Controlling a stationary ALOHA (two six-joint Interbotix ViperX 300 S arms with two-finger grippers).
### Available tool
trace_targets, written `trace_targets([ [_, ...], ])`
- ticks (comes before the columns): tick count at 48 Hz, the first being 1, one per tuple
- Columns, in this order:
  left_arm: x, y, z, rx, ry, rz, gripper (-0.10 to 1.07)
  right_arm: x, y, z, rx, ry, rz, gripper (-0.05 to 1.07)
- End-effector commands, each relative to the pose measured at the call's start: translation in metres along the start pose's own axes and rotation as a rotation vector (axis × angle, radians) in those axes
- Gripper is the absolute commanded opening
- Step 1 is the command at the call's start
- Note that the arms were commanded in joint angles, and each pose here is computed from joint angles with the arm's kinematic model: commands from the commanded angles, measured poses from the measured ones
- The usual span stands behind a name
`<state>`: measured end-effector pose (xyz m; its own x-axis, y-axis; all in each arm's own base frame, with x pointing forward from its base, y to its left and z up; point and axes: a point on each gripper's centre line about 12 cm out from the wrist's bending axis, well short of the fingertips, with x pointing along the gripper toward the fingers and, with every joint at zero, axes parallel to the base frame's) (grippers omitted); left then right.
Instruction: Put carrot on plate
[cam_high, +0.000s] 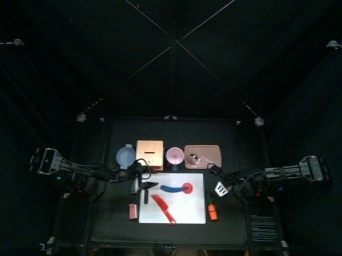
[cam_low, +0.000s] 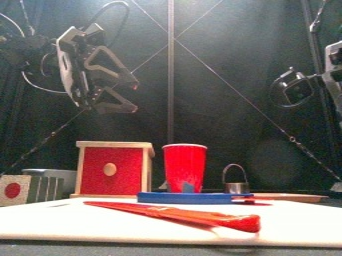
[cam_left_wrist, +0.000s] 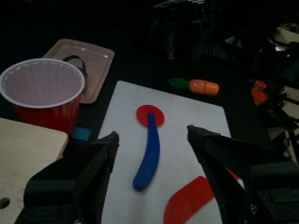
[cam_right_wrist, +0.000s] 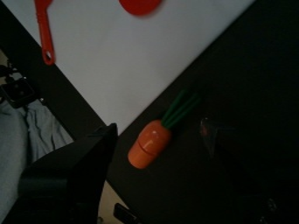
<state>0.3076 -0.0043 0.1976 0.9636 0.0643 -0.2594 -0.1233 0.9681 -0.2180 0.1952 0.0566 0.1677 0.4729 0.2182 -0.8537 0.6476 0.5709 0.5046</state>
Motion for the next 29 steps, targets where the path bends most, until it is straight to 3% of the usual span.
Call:
trace_targets([
  [1,0.001,-0.002,0.004,0.005,-0.016,-0.005,0.97,0.001,0.017,-0.009,-0.019,-0.005,-0.011,1.04],
  [7,0.001,-0.002,0.004,0.007,-0.016,-0.005,0.97,0.013,0.024,-0.019,0.000,-0.044,-0.103,1.04],
  [12,0.001,-0.001,0.003,0.002,-0.013,-0.004,0.97,0.019,0.034,-0.021,0.071,-0.082,-0.126,1.04],
  [21,0.001,-0.001,0.003,0.005,-0.013,-0.005,0.97,0.036,0.043,-0.043,0.130,-0.051,-0.181,1.04],
  [29,0.000,-0.001,0.001,0.003,-0.009,-0.003,0.97,0.058,0.052,-0.045,0.154,-0.050,-0.247,1.04],
])
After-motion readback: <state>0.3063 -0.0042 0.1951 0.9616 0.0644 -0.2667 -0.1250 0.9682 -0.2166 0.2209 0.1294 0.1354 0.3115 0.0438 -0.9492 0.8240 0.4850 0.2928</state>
